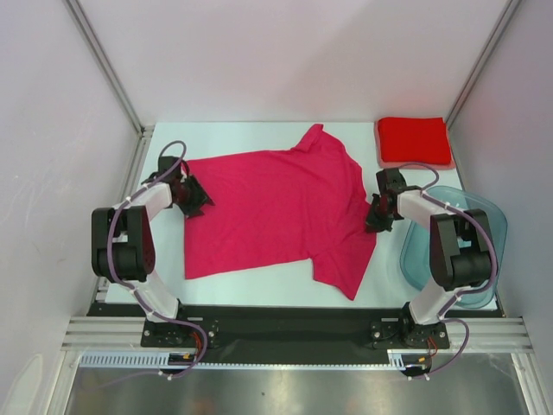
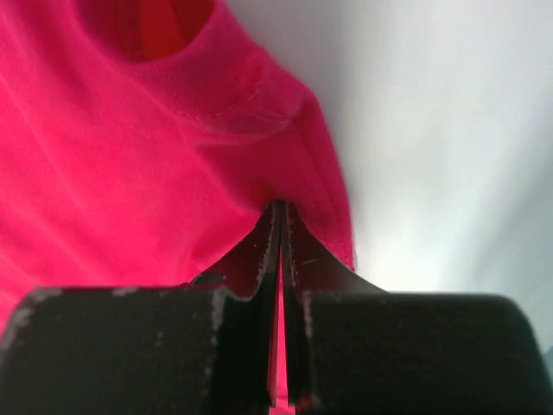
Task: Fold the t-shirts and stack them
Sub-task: Flatten the tshirt out
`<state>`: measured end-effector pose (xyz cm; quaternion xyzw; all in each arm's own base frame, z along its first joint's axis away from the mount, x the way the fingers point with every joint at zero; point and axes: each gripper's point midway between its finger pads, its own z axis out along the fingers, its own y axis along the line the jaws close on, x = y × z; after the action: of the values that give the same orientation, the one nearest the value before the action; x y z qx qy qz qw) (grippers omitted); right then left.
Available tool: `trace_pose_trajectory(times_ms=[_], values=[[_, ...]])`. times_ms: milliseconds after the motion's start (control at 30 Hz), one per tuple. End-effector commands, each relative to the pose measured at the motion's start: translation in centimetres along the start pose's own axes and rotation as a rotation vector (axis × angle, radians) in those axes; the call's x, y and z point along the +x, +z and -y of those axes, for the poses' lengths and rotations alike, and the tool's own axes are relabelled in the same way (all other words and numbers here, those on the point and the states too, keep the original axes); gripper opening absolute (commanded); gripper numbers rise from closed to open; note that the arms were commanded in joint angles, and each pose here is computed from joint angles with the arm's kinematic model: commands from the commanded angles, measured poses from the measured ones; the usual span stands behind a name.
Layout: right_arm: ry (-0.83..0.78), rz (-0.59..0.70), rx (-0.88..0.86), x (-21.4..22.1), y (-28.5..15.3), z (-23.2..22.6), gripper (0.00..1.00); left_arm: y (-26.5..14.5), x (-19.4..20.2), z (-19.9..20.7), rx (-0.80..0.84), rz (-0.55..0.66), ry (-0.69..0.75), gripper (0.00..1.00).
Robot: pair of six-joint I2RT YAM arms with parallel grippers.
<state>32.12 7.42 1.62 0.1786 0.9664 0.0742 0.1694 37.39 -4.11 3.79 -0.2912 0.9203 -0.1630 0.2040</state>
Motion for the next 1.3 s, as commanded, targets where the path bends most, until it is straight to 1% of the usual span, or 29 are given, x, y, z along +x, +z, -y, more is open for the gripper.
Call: trace_pose_trajectory(times_ms=[0, 33, 67, 167, 300, 333, 533, 567, 667, 700, 733, 767, 800, 833, 867, 1000, 1033, 1067, 1100, 1133, 1167, 1233, 1267], values=[[0.055, -0.015, 0.127, 1.6, 0.9, 2.7, 0.0, -1.2, -3.1, 1.9, 0.036, 0.081, 0.046, 0.54], [0.069, 0.001, 0.169, 1.6, 0.8, 3.5, 0.0, -1.5, -3.7, 2.2, 0.038, 0.094, 0.05, 0.54], [0.095, -0.014, 0.2, 2.6, 0.7, 4.2, 0.0, -1.6, -4.1, 2.3, 0.035, 0.107, 0.054, 0.54], [0.147, 0.022, 0.24, 3.1, -0.5, 5.3, 0.0, -2.1, -5.1, 2.9, 0.041, 0.128, 0.07, 0.53], [0.198, 0.106, 0.284, 2.3, -2.2, 6.4, 0.0, -2.2, -5.7, 3.4, 0.05, 0.142, 0.087, 0.53], [0.207, 0.105, 0.301, 2.5, -2.7, 6.8, 0.0, -1.9, -5.5, 3.3, 0.049, 0.132, 0.087, 0.53], [0.226, 0.124, 0.196, 2.4, -4.1, 4.8, 0.0, -1.8, -5.6, 3.6, 0.065, 0.121, 0.093, 0.53], [0.218, 0.155, 0.161, 1.7, -4.7, 4.0, 0.0, -1.8, -5.7, 3.7, 0.067, 0.122, 0.098, 0.54], [0.13, 0.254, 0.073, -1.2, -6.1, 1.8, 0.01, -2.2, -6.3, 4.4, 0.088, 0.134, 0.125, 0.56], [0.111, 0.273, 0.065, -2.2, -6.3, 1.3, 0.09, -2.4, -6.8, 4.8, 0.092, 0.146, 0.132, 0.56], [0.064, 0.32, 0.032, -4.3, -7.1, 0.0, 0.14, -2.4, -7.2, 4.9, 0.094, 0.152, 0.14, 0.57], [0.043, 0.317, 0.032, -5.1, -6.7, -0.5, 0.24, -2.4, -7.9, 5.2, 0.098, 0.163, 0.147, 0.56], [0.034, 0.324, 0.025, -5.9, -6.8, -1.0, 0.28, -2.2, -8.1, 5.2, 0.096, 0.163, 0.15, 0.57], [0.024, 0.365, -0.017, -7.8, -7.4, -2.4, 0.31, -2.3, -8.5, 5.5, 0.108, 0.167, 0.151, 0.57], [0.015, 0.375, -0.038, -8.4, -7.2, -3.2, 0.33, -2.1, -9.1, 5.9, 0.128, 0.181, 0.162, 0.57], [0.017, 0.459, -0.102, -12.6, -6.1, -6.3, 0.35, -1.2, -11.1, 6.7, 0.179, 0.214, 0.159, 0.56], [0.019, 0.437, -0.089, -13.0, -4.3, -6.6, 0.35, -0.5, -11.4, 6.5, 0.177, 0.21, 0.152, 0.56], [0.017, 0.478, -0.114, -15.2, -5.1, -7.9, 0.36, -0.3, -11.9, 6.4, 0.18, 0.217, 0.141, 0.56], [0.012, 0.489, -0.117, -16.1, -4.7, -8.4, 0.37, -0.2, -12.6, 6.6, 0.184, 0.228, 0.138, 0.56], [0.006, 0.476, -0.106, -16.5, -3.1, -8.6, 0.38, 0.6, -12.8, 6.0, 0.173, 0.219, 0.126, 0.57], [0.01, 0.505, -0.123, -18.2, -3.5, -9.5, 0.39, 0.8, -13.3, 6.0, 0.177, 0.228, 0.123, 0.57], [0.012, 0.522, -0.146, -19.6, -3.0, -10.5, 0.39, 1.5, -14.4, 5.6, 0.171, 0.24, 0.111, 0.57], [0.014, 0.505, -0.129, -19.7, -1.3, -10.4, 0.38, 1.6, -14.8, 5.8, 0.191, 0.244, 0.107, 0.57]])
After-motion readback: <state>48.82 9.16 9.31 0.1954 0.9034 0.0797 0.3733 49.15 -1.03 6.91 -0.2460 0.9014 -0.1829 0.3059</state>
